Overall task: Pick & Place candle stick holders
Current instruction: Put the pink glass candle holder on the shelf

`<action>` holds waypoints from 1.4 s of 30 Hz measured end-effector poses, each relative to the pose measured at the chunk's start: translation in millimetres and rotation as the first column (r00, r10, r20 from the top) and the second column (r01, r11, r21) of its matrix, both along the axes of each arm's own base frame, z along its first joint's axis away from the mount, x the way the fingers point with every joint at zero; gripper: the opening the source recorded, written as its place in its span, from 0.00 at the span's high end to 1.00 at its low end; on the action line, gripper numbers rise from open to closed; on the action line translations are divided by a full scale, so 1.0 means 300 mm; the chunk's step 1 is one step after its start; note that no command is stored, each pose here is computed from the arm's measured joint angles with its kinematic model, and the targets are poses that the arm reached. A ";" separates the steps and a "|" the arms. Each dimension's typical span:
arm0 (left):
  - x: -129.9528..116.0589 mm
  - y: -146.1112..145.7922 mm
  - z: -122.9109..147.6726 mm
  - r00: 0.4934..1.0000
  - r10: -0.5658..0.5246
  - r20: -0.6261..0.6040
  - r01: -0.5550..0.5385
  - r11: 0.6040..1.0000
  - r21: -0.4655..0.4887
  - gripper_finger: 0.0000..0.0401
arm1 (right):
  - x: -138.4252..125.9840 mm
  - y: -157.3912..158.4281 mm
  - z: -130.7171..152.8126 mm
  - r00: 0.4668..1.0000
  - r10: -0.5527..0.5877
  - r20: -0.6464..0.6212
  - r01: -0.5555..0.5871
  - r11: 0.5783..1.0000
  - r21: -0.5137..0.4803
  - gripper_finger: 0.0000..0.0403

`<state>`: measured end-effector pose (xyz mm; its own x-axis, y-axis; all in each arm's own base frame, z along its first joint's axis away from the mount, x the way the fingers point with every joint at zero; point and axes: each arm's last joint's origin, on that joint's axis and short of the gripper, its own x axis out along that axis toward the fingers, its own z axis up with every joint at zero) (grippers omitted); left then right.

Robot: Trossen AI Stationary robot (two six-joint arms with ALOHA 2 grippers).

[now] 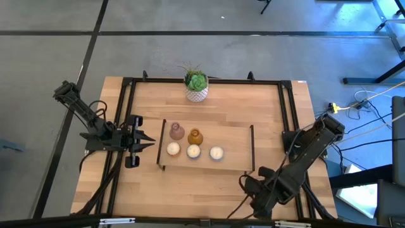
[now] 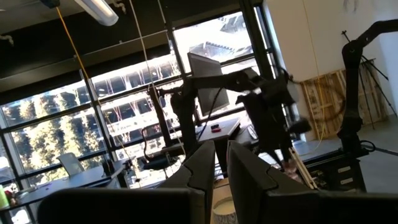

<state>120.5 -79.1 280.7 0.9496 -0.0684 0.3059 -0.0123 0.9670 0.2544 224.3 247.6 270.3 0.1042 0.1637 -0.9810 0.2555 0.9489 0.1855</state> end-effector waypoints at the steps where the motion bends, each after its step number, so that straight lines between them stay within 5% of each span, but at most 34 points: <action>1: 0.000 0.000 0.000 1.000 0.000 0.000 0.000 1.000 0.000 0.91 | 0.006 0.003 0.028 1.000 0.017 0.026 -0.017 1.000 0.006 0.93; 12: 0.000 -0.001 -0.001 1.000 0.000 -0.001 0.000 1.000 0.009 0.91 | 0.068 -0.146 0.334 0.982 0.080 0.170 -0.061 0.992 -0.114 0.93; 21: 0.000 -0.001 -0.001 1.000 -0.001 -0.002 0.001 1.000 0.010 0.91 | 0.162 -0.362 0.463 0.959 0.127 0.254 -0.081 0.979 -0.187 0.93; 32: 0.000 -0.001 -0.001 1.000 -0.001 -0.002 0.001 1.000 0.011 0.91 | 0.258 -0.688 0.500 0.958 0.039 0.285 0.039 0.964 -0.263 0.93; 42: 0.000 -0.001 -0.001 1.000 0.003 -0.002 -0.003 1.000 0.020 0.91 | 0.329 -0.866 0.446 0.948 -0.214 0.236 0.252 0.957 -0.144 0.93</action>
<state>120.6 -79.2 280.4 0.9503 -0.0714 0.3030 -0.0151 0.9616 0.2739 323.1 -12.2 404.0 0.3313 -0.0578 -0.9417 0.4453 0.8895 0.1021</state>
